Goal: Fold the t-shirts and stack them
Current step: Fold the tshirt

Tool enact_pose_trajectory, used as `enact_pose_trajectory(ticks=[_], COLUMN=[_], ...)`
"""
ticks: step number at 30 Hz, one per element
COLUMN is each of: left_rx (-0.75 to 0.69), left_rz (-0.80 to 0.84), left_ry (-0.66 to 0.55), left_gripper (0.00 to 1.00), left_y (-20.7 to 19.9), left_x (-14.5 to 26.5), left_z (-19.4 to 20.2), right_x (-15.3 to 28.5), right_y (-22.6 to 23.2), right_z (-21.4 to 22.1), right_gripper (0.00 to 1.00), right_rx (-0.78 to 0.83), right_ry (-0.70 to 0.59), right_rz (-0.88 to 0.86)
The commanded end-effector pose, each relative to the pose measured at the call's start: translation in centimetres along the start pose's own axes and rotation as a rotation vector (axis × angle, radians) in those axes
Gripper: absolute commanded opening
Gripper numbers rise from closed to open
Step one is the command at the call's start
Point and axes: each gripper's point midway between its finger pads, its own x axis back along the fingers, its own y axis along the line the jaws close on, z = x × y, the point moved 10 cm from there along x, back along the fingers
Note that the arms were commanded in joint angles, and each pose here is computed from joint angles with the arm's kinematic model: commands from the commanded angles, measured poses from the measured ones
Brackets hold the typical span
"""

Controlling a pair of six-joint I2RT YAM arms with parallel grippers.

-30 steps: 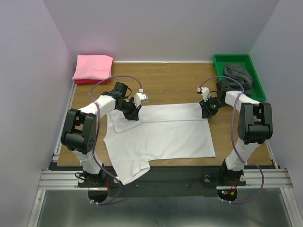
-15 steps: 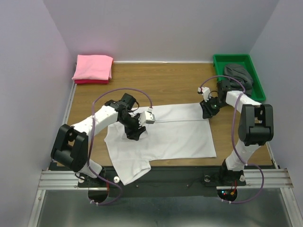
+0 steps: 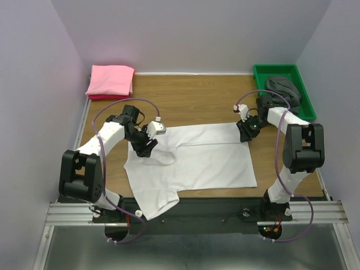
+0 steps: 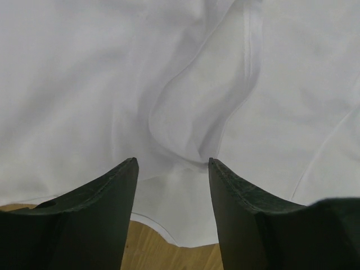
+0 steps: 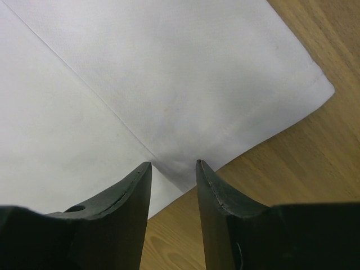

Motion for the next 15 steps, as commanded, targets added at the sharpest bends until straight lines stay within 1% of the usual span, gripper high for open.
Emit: enact_pose_trajectory(ticks=[1,3,4,6,7,8,10,12,15], left_rx=[-0.025,-0.034,-0.052,-0.094,-0.111,-0.139,-0.193,-0.239,-0.288], left_rz=[0.102,0.122,0.13,0.141,0.154,0.175,0.186,0.184,0.153], left_ry=[0.006,0.011,0.021,0.041,0.064,0.082,0.101,0.15,0.189], left_gripper=[0.59,0.56,0.5,0.42,0.31,0.26,0.21,0.2,0.19], left_y=[-0.8,-1.3,-1.7,-2.6,-3.1,-3.8,-4.6,-5.3,-5.4], left_x=[-0.8,-0.9,-1.0,-1.0,-1.1,-1.3,-0.9,-0.9,-0.3], left_z=[0.7,1.0,1.0,1.5,1.7,2.0,2.3,2.7,3.1], right_x=[-0.2,-0.3,-0.3,-0.2,-0.2,-0.2,0.0,0.1,0.4], right_y=[-0.3,-0.4,-0.4,-0.4,-0.5,-0.5,-0.5,-0.5,-0.5], right_z=[-0.5,-0.3,-0.4,-0.5,-0.4,-0.4,-0.4,-0.3,-0.4], right_gripper=[0.43,0.43,0.43,0.43,0.43,0.43,0.42,0.41,0.4], right_rx=[0.011,0.011,0.011,0.01,0.012,0.015,0.022,0.027,0.026], right_ry=[0.016,0.024,0.023,0.024,0.025,0.027,0.039,0.05,0.058], right_rz=[-0.001,0.002,0.003,0.004,0.006,0.008,0.018,0.026,0.032])
